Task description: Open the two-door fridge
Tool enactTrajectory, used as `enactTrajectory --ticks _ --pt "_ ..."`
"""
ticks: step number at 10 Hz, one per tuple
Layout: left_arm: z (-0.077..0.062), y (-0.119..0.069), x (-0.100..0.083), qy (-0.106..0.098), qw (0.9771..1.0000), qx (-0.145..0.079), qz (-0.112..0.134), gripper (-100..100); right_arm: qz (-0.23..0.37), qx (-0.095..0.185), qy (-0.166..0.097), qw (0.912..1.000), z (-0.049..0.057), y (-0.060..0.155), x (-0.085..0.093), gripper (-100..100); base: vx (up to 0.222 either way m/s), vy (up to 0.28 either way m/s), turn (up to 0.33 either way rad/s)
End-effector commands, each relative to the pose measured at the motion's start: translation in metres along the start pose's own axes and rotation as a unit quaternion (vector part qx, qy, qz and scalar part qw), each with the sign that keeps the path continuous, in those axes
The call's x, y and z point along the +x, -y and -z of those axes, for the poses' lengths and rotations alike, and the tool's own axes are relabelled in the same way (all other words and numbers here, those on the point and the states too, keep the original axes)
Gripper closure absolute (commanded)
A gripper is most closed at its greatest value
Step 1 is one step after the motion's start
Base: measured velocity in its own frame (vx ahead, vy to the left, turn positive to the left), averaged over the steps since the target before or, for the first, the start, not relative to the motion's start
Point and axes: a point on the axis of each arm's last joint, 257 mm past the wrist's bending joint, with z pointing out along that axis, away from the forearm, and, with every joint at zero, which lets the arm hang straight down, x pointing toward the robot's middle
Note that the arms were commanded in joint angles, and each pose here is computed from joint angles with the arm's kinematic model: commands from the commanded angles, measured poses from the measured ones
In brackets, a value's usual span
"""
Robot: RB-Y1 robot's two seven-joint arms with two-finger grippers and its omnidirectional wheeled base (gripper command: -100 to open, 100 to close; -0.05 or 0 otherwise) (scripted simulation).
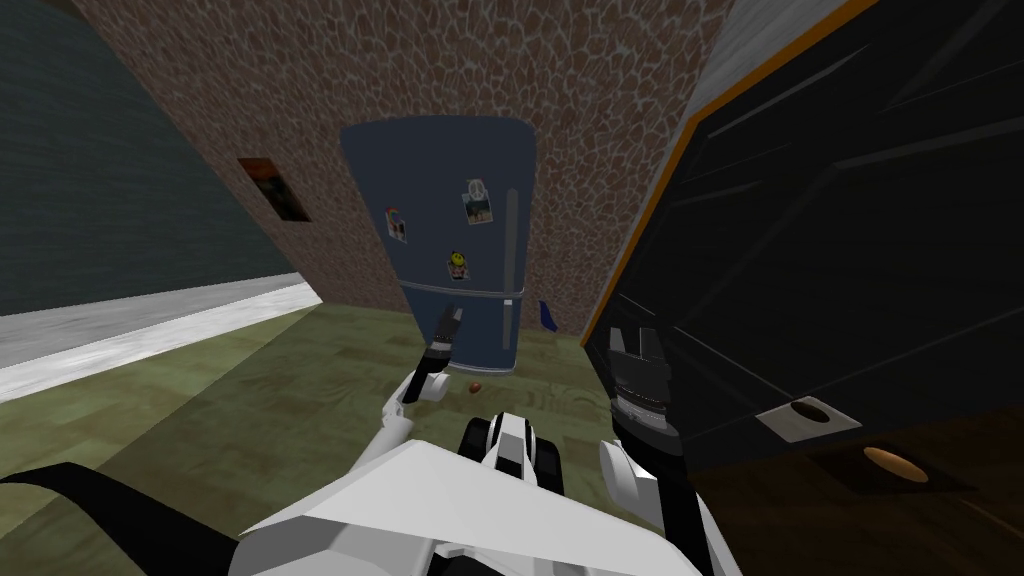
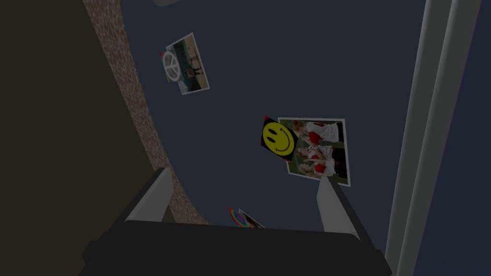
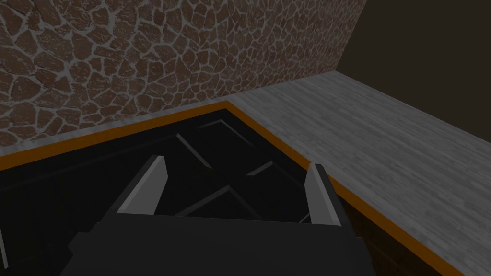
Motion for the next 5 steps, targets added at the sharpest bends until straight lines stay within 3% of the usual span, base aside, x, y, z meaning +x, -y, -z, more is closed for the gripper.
enactTrajectory --ticks 1,5 --pt "0.0 -0.011 0.0 0.007 0.9999 0.0 -0.01 -100 0.0 0.0 0.0 1.0 0.0 0.0 0.0 0 0.108 -0.094 -0.057" --pt "0.001 -0.029 0.002 0.021 0.9995 -0.003 -0.022 -100 0.0 0.0 0.0 1.0 0.0 0.0 0.0 0 0.128 -0.088 -0.071"
